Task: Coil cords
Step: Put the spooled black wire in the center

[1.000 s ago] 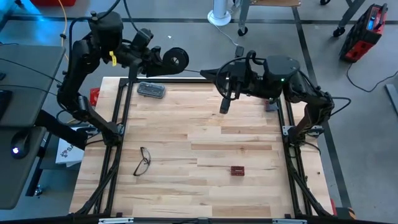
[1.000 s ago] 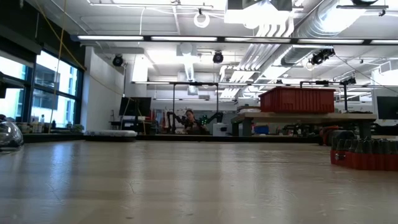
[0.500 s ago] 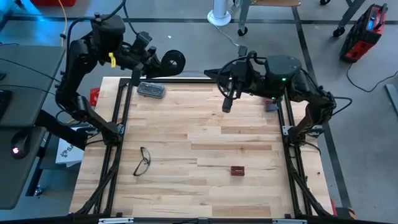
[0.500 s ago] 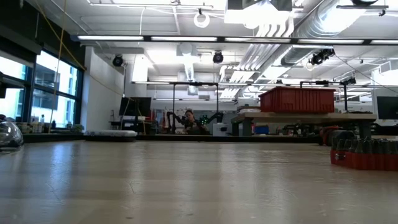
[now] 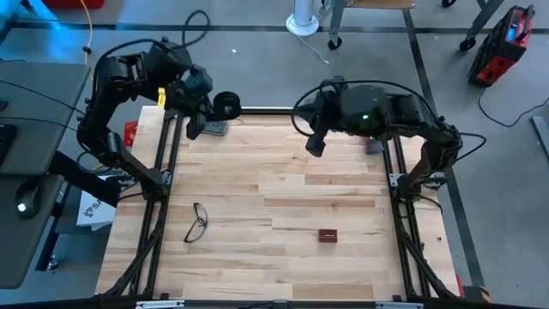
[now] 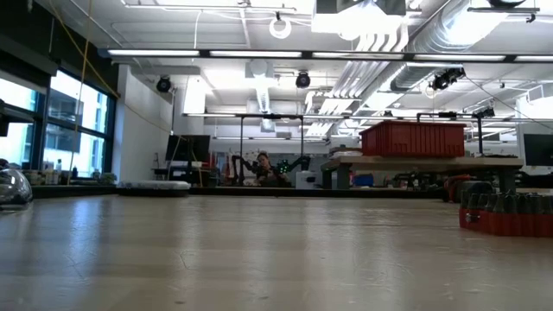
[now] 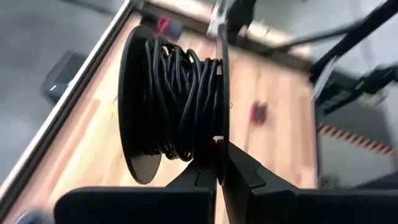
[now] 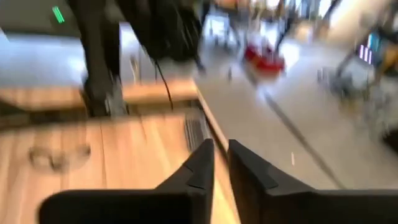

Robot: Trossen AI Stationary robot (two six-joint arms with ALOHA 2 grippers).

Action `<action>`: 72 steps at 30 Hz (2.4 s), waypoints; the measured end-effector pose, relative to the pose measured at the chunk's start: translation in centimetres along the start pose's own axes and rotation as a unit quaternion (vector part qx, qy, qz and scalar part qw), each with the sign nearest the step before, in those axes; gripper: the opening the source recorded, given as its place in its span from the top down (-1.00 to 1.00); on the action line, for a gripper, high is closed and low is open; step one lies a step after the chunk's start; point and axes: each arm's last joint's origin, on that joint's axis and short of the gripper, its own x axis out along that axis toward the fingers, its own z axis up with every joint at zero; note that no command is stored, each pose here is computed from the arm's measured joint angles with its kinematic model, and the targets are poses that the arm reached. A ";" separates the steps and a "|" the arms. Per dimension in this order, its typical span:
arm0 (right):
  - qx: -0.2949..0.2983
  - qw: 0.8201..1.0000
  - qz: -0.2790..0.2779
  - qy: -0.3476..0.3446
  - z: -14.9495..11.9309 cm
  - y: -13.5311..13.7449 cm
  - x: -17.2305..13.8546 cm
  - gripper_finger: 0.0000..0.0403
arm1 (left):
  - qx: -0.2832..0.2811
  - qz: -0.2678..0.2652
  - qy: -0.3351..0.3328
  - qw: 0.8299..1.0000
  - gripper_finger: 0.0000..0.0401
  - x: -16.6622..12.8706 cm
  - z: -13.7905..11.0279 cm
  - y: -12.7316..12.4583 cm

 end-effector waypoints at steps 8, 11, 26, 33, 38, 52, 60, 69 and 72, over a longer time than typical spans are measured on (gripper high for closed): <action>-0.014 0.967 -0.028 0.252 -6.0 0.8 1.0 0.44 | 0.017 -0.016 0.103 0.994 0.99 3.6 -2.7 -0.5; -0.018 0.951 -0.036 0.307 -8.3 2.1 1.4 0.37 | 0.001 -0.042 0.121 0.992 0.99 6.8 -5.1 -1.0; 0.227 0.908 0.011 0.351 -23.1 5.5 0.5 0.35 | -0.257 -0.222 0.028 0.940 0.99 23.5 -20.1 -3.2; 0.281 0.893 0.053 0.347 -27.2 7.0 1.9 0.35 | -0.363 -0.176 0.055 0.913 0.99 30.0 -25.4 -2.2; 0.286 0.891 0.068 0.345 -28.9 7.5 2.5 0.35 | -0.400 -0.170 0.061 0.898 0.99 32.8 -26.7 -1.9; 0.264 0.882 0.112 0.375 -30.2 7.7 2.1 0.35 | -0.422 -0.206 0.061 0.881 0.48 33.7 -26.7 -1.3; 0.258 0.887 0.122 0.362 -29.8 7.2 1.5 0.35 | -0.395 -0.239 0.120 0.879 0.00 32.8 -26.3 0.4; 0.258 0.879 0.126 0.380 -30.0 7.2 1.3 0.35 | -0.413 -0.273 0.210 0.843 -0.09 32.5 -27.1 0.3; 0.254 0.881 0.128 0.378 -30.0 7.2 1.3 0.35 | -0.408 -0.309 0.230 0.828 -0.09 31.9 -26.6 0.0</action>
